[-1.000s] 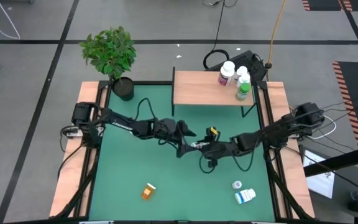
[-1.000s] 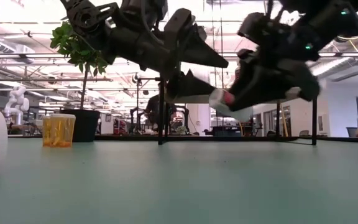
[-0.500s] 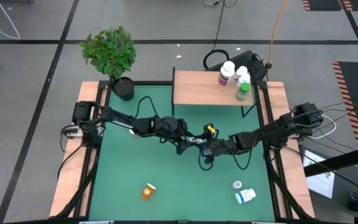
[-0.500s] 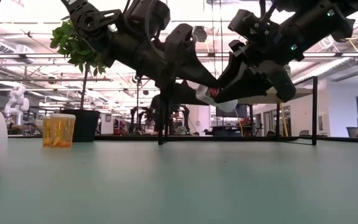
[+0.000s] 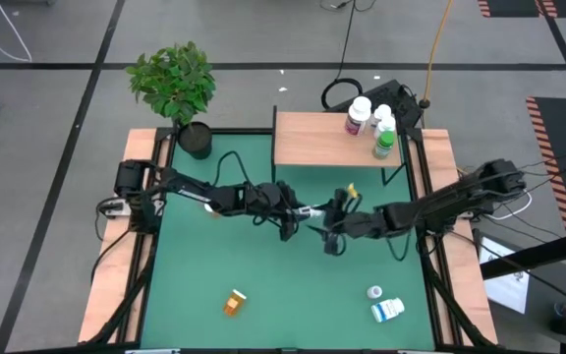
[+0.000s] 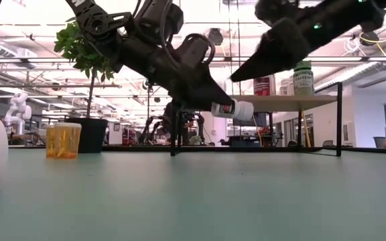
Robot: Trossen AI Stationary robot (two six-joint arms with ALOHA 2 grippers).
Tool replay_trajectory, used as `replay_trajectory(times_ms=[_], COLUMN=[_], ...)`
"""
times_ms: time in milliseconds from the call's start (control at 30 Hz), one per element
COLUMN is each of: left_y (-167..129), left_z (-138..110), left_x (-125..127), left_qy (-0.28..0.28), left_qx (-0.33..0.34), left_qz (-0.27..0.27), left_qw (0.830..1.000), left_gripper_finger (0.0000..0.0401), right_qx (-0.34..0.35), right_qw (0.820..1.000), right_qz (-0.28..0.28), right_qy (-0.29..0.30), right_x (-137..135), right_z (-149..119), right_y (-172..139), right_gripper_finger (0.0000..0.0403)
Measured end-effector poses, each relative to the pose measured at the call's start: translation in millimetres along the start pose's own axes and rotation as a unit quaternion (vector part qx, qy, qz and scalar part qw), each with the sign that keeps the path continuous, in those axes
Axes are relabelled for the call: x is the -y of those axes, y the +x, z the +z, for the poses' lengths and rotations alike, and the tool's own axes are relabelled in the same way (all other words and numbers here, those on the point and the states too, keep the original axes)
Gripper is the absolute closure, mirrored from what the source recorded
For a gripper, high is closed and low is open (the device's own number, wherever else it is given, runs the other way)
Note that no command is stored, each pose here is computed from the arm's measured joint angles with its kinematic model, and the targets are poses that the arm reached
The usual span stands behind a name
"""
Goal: Pick and place medicine bottles onto shelf by color
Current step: Put the black pill bottle on the shelf
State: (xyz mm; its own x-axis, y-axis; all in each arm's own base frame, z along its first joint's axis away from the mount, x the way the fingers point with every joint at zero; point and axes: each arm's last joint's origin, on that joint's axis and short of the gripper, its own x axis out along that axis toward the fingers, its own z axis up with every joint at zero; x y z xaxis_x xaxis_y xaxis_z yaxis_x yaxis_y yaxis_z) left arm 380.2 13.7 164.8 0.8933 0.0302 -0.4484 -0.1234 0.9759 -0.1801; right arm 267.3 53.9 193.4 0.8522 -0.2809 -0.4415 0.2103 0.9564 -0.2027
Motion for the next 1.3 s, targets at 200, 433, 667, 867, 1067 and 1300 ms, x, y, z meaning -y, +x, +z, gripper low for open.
replay_trajectory(times_ms=[200, 433, 667, 867, 1067, 1300], left_y=[0, -2, -5, -6, -7, -7], left_z=[4, 13, 19, 21, 23, 23], left_x=[2, 20, 40, 42, 42, 42], left_qy=[0.034, 0.093, 0.163, 0.158, 0.153, 0.151], left_qx=[0.019, 0.077, 0.135, 0.149, 0.159, 0.155], left_qz=[-0.008, -0.079, -0.095, -0.089, -0.090, -0.090], left_qw=[0.999, 0.990, 0.973, 0.972, 0.971, 0.972], left_gripper_finger=[0.0251, 0.0251, 0.0251, 0.0251, 0.0251, 0.0251], right_qx=[0.128, 0.153, 0.207, 0.228, 0.228, 0.222], right_qw=[0.984, 0.966, 0.949, 0.943, 0.946, 0.952], right_qz=[0.047, 0.061, 0.116, 0.159, 0.170, 0.146], right_qy=[0.117, 0.197, 0.207, 0.182, 0.156, 0.152], right_x=[20, 35, 35, 29, 22, 19], right_z=[-25, -83, -86, -71, -58, -57], right_y=[-39, -59, -65, -61, -52, -44], right_gripper_finger=[0.0126, 0.0134, 0.0137, 0.0137, 0.0138, 0.0163])
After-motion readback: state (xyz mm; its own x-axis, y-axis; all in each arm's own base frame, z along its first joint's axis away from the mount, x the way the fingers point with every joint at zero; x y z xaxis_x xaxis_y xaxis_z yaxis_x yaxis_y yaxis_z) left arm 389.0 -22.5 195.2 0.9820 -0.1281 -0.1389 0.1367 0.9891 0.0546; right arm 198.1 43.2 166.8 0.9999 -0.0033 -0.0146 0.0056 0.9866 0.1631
